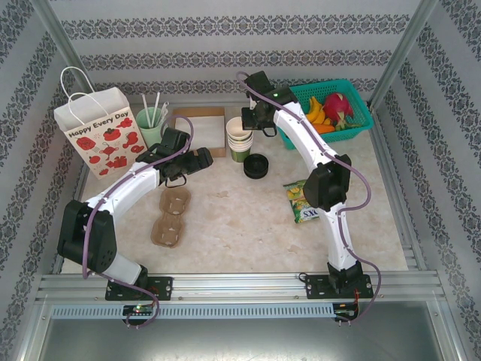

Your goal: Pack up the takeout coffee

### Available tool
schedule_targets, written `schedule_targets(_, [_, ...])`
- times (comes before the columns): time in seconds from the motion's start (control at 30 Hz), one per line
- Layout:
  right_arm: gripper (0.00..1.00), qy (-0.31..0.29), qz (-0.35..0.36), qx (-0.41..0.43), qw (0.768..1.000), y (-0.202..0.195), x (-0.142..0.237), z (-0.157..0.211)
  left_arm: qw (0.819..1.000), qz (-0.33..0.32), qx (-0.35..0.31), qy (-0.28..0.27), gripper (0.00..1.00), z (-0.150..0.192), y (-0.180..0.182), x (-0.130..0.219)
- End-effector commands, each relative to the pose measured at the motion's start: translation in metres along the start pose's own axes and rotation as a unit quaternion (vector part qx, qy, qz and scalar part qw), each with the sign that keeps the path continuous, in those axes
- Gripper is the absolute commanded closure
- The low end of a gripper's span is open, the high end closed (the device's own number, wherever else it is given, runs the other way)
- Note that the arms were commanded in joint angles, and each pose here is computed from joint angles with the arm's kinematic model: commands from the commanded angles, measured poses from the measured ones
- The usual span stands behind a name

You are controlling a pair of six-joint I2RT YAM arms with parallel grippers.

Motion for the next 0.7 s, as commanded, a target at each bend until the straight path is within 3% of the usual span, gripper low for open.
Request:
schedule_targets(0.0, [1.00, -0.017, -0.013, 0.011, 1.000, 0.007, 0.025, -0.002, 1.000, 0.006, -0.012, 0.005, 0.01, -0.002, -0.007, 0.004])
schedule_targets(0.47, [1.00, -0.078, -0.016, 0.013, 0.997, 0.008, 0.071, -0.014, 0.999, 0.027, -0.020, -0.017, 0.01, -0.009, -0.014, 0.009])
schedule_targets(0.67, [1.00, -0.113, -0.023, 0.001, 0.993, 0.008, 0.102, -0.016, 0.993, 0.070, -0.012, -0.090, 0.01, -0.026, -0.025, 0.023])
Point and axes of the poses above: each hand's point on the last joint's axis, 136 mm out from that joint toward the fingers, its own x axis back along the fingers, its own y axis along the line the jaws close on, z = x × y, the point moved 6 cm from there along x, back along the fingers, and after that the axes turned 5 degrees about -x, right-handed, at the moved point
